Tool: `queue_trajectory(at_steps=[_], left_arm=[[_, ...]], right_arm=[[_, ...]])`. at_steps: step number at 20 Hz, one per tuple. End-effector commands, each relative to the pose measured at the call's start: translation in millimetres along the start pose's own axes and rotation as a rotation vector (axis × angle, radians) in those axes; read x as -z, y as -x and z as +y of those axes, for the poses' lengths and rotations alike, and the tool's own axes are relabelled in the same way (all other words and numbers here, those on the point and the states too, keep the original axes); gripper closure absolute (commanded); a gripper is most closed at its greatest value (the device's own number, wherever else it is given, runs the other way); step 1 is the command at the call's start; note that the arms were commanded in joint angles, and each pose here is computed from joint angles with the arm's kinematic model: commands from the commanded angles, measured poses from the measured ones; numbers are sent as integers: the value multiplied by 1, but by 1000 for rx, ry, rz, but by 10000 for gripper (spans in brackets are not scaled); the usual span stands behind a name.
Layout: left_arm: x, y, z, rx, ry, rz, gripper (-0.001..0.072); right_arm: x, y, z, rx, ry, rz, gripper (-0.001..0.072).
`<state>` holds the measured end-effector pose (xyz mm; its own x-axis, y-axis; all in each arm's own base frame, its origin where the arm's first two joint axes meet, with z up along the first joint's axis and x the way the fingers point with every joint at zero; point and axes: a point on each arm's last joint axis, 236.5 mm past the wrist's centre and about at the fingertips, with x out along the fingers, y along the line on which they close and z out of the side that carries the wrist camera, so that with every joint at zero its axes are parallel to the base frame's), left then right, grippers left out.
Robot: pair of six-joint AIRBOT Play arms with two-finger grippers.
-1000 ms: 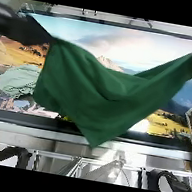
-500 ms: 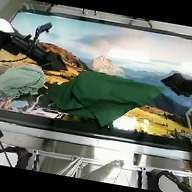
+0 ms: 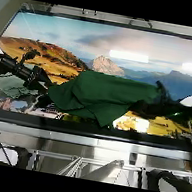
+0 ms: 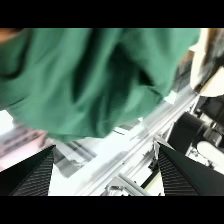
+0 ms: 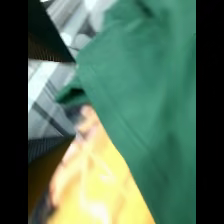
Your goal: Fold the shirts.
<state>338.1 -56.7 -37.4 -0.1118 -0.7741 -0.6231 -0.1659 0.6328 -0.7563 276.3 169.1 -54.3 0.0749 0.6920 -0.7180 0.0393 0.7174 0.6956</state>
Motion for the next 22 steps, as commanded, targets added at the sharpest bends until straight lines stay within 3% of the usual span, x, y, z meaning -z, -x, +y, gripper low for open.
queue_trajectory(at_steps=[1,7,9,11,12,13,14,15,17,20,22], left_arm=[[0,-7,30,-32,66,-44,-6],[-24,-33,38,-113,18,-126,-5],[-34,-42,43,-160,-2,-159,13],[-49,-46,43,-193,-22,-214,13],[-55,-46,43,-204,-29,-237,15],[-60,-48,43,-214,-37,-252,147],[-63,-48,43,-222,-43,-265,445],[-66,-49,39,-212,-46,-274,698],[-68,-48,11,-105,-64,-292,685],[-66,3,-79,133,-223,-406,686],[-56,53,-122,153,-317,-493,687]], right_arm=[[26,-44,12,-26,-32,17,191],[22,-80,4,-47,-129,22,193],[4,-84,20,-138,-114,-45,333],[-18,-80,33,-199,-105,-134,371],[-24,-78,37,-217,-98,-159,449],[-28,-76,40,-226,-80,-170,649],[-31,-75,43,-229,-66,-176,673],[-34,-73,46,-234,-57,-182,693],[-40,-62,60,-268,-27,-198,693],[-46,4,116,-444,102,-235,693],[-57,58,128,-474,169,-326,693]])
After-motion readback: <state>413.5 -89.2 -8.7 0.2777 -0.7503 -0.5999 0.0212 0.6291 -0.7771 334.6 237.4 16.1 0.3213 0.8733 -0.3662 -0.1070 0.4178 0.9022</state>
